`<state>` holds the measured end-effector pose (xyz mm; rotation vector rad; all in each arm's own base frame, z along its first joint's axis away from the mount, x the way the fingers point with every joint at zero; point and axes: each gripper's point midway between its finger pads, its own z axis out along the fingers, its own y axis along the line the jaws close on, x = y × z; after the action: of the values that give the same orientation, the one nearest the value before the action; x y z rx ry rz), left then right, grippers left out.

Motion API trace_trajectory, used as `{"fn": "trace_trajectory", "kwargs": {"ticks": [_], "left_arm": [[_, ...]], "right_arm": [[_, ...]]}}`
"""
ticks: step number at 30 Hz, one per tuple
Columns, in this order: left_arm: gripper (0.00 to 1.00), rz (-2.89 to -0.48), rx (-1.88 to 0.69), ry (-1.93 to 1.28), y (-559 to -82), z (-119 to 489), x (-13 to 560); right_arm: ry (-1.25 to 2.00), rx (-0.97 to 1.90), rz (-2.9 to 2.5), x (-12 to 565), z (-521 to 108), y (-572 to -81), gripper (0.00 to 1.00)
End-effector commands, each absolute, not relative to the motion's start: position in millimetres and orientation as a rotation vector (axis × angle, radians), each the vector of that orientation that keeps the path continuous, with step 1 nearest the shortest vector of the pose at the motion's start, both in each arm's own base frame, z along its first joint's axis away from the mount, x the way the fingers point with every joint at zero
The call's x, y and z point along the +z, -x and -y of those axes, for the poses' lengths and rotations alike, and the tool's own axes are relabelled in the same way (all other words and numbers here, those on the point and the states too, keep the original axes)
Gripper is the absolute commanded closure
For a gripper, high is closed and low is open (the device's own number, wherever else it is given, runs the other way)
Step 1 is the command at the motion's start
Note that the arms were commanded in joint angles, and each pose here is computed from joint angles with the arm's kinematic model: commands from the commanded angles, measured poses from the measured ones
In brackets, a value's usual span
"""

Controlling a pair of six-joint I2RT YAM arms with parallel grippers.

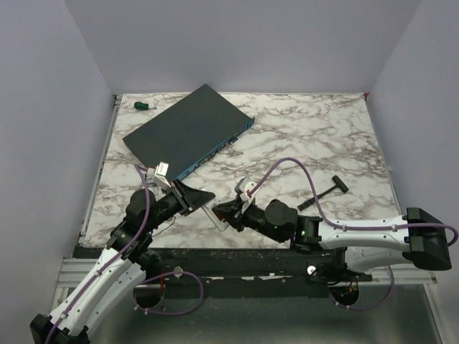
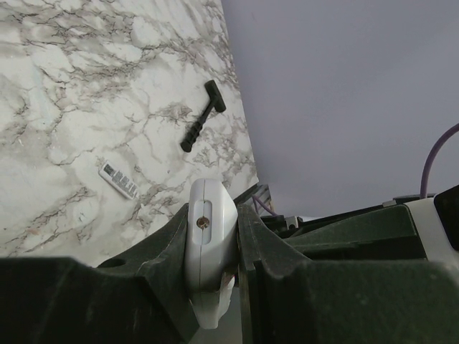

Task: Load the batteries into the remote control
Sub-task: Load the battery into the remote control.

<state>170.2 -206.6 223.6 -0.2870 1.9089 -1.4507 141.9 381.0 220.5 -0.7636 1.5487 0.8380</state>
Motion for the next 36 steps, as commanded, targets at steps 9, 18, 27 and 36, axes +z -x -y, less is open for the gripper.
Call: {"fn": "trace_trajectory", "kwargs": {"ticks": [9,18,27,36], "left_arm": [[1.00,-1.848,-1.480,0.253,-166.2,205.2,243.1],[1.00,-1.849,-1.478,0.258,-165.9,204.5,241.7],[1.00,-1.851,-1.476,0.258,-166.7,204.8,241.7],[1.00,-1.868,-1.470,0.240,-167.1,206.9,239.2]], "right_arm": [[0.821,0.683,-1.634,188.4,-372.3,-152.2,0.84],[0.822,0.677,-1.641,187.3,-371.4,-152.4,0.74],[0.833,0.658,-1.648,183.5,-371.2,-153.4,0.72],[0.808,0.725,-1.605,194.8,-370.3,-148.4,0.65]]}}
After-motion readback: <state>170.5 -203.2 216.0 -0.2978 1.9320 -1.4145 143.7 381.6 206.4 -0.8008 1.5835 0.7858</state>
